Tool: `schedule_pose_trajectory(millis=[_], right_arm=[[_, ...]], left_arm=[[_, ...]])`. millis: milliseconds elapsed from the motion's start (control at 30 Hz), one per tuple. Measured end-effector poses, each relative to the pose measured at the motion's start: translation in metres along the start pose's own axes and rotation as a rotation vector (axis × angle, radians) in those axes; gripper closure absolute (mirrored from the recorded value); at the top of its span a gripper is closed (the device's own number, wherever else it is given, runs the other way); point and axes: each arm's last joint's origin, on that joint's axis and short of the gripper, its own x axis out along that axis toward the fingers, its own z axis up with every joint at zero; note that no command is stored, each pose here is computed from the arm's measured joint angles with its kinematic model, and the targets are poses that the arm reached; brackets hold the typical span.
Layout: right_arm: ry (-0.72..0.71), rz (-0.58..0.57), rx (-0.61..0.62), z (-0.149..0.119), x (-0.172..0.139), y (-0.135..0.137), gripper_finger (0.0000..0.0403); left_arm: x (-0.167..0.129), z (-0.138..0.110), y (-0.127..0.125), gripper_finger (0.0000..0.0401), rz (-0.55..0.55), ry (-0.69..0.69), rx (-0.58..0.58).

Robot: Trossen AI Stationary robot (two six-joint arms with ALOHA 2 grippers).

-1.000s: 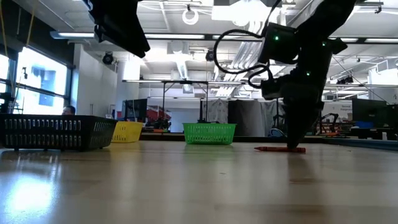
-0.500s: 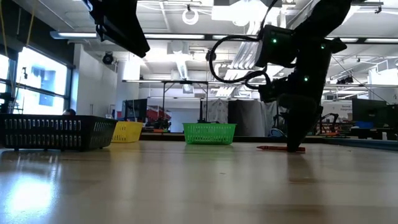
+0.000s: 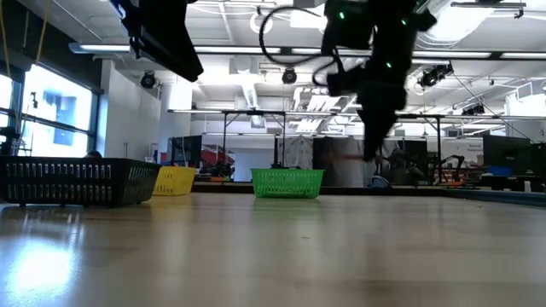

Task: Sort crayons
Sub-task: Put the orange crayon into the black bin

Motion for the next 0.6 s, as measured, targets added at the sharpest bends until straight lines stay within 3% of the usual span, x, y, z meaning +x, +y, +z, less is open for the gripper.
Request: schedule_pose_trajectory(millis=[133,333,400,600], right_arm=[[-0.112,-0.074,-0.027,0.014,-0.033,-0.015,0.0400],[-0.320,-0.090,0.076,0.006,-0.074,-0.052,0.0401],[-0.413,-0.047,0.102,-0.001,-0.075,-0.060,0.0401],[-0.787,0.266,0.096,-0.015,-0.053,-0.061,0.0401]], left_arm=[[0.004,-0.006,0.003,0.0268,0.050,-0.001,0.016],[0.014,-0.022,0.009,0.0268,0.143,-0.025,0.002],[0.020,-0.026,0.008,0.0268,0.140,-0.078,-0.011],[0.042,-0.027,0.004,0.0268,-0.019,-0.330,-0.024]])
